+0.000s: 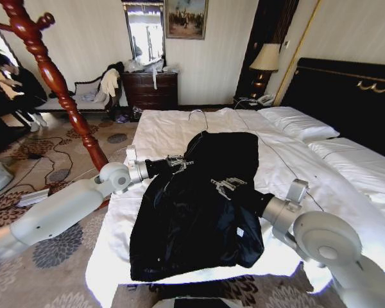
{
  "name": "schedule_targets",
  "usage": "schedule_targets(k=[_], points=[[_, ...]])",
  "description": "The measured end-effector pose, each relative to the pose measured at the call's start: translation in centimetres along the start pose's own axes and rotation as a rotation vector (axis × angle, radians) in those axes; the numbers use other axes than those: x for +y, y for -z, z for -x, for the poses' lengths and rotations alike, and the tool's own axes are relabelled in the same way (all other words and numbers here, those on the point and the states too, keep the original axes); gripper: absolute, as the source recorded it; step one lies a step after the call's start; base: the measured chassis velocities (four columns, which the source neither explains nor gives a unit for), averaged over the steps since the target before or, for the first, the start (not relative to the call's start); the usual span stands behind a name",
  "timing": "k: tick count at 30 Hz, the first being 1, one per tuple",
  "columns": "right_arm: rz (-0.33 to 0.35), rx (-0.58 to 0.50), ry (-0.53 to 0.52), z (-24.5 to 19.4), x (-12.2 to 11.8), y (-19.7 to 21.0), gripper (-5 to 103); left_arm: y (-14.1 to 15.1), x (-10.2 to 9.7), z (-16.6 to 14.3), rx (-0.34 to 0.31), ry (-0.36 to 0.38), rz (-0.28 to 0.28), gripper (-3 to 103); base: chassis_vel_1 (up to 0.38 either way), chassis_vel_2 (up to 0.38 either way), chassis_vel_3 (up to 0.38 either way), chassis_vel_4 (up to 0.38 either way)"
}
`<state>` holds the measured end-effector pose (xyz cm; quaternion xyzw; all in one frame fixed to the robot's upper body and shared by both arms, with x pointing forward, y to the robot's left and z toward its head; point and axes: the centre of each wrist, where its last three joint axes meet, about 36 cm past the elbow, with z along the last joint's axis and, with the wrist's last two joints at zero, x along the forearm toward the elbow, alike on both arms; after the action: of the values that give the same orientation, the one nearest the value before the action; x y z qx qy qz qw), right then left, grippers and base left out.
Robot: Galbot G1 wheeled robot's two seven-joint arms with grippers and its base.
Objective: Pick up the clothes from the bed and hang them on the clothes hanger.
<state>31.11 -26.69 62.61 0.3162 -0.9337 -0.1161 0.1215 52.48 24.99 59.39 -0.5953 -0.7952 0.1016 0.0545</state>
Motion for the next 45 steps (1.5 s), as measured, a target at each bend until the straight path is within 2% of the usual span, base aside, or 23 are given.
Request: schedule_targets(k=[2,4,7,9,10,12,13,14,15,16,18,19,20,22,23,24,25,28,29,32,35,39,45], points=[[-0.021,0.002,-0.035,-0.6,-0.4,0.2,57,0.1,0.1,-0.3,0.0,0.009,0.002,16,0.0,0.0,0.0,0.0],[-0.032,0.004,-0.055,-1.0,-0.7,0.3,57,0.1,0.2,-0.4,0.0,0.012,0.003,16,0.0,0.0,0.0,0.0],[-0.086,-0.004,-0.125,-2.3,-1.4,0.8,74,0.0,0.4,-0.7,0.001,0.021,0.004,16,0.0,0.0,0.0,0.0],[-0.103,-0.007,-0.142,-2.6,-1.6,0.9,74,0.0,0.4,-0.7,0.001,0.022,0.005,16,0.0,0.0,0.0,0.0],[-0.122,-0.013,-0.159,-3.0,-1.8,1.1,79,0.0,0.5,-0.7,0.002,0.023,0.005,16,0.0,0.0,0.0,0.0],[-0.219,-0.043,-0.206,-3.9,-2.2,1.7,90,0.0,0.5,-0.8,0.002,0.025,0.006,16,0.0,0.0,0.0,0.0],[-0.294,-0.063,-0.234,-4.3,-2.3,1.9,95,0.0,0.4,-0.9,0.003,0.024,0.007,16,0.0,0.0,0.0,0.0],[-0.322,-0.069,-0.243,-4.4,-2.4,2.0,95,0.0,0.4,-0.9,0.004,0.024,0.007,16,0.0,0.0,0.0,0.0],[-0.322,-0.069,-0.243,-4.4,-2.4,2.0,95,0.0,0.4,-0.9,0.004,0.024,0.007,16,0.0,0.0,0.0,0.0],[-0.461,-0.099,-0.282,-4.7,-2.5,2.3,100,0.0,0.0,-0.9,0.006,0.017,0.009,16,0.0,0.0,0.0,0.0],[-0.618,-0.128,-0.312,-4.9,-2.5,2.6,100,0.0,-0.3,-0.9,0.008,0.01,0.011,16,0.0,0.0,0.0,0.0],[-0.743,-0.143,-0.328,-4.9,-2.5,2.8,100,0.1,-0.7,-0.9,0.01,0.008,0.013,16,0.0,0.0,0.0,0.0],[-0.743,-0.143,-0.328,-4.9,-2.5,2.8,100,0.1,-0.7,-0.9,0.01,0.008,0.013,16,0.0,0.0,0.0,0.0],[-0.888,-0.151,-0.336,-4.9,-2.4,3.1,100,0.1,-1.2,-0.8,0.014,0.018,0.014,16,0.0,0.0,0.0,0.0],[-0.925,-0.153,-0.333,-4.9,-2.4,3.2,100,0.2,-1.4,-0.8,0.016,0.018,0.013,16,0.0,0.0,0.0,0.0],[-1.008,-0.15,-0.323,-4.8,-2.6,3.4,100,0.2,-1.7,-0.8,0.02,0.017,0.014,16,0.0,0.0,0.0,0.0],[-1.008,-0.15,-0.323,-4.8,-2.6,3.4,100,0.2,-1.7,-0.8,0.02,0.017,0.014,16,0.0,0.0,0.0,0.0],[-1.14,-0.111,-0.323,-4.5,-3.7,3.3,100,0.4,-2.4,-1.0,0.033,0.012,0.016,16,0.0,0.0,0.0,0.0],[-1.14,-0.111,-0.323,-4.5,-3.7,3.3,100,0.4,-2.4,-1.0,0.033,0.012,0.016,16,0.0,0.0,0.0,0.0],[-1.242,-0.079,-0.333,-4.0,-5.0,3.2,100,0.5,-2.8,-1.3,0.044,0.01,0.018,16,0.0,0.0,0.0,0.0],[-1.286,-0.06,-0.345,-3.6,-6.1,3.1,100,0.4,-3.2,-1.4,0.05,0.005,0.017,16,0.0,0.0,0.0,0.0],[-1.302,-0.051,-0.366,-2.6,-7.5,3.1,100,0.2,-3.7,-1.3,0.056,-0.008,0.014,16,0.0,0.0,0.0,0.0],[-1.294,-0.041,-0.379,-1.8,-8.3,2.8,100,-0.1,-4.2,-1.0,0.062,-0.021,0.009,16,0.0,0.0,0.0,0.0]])
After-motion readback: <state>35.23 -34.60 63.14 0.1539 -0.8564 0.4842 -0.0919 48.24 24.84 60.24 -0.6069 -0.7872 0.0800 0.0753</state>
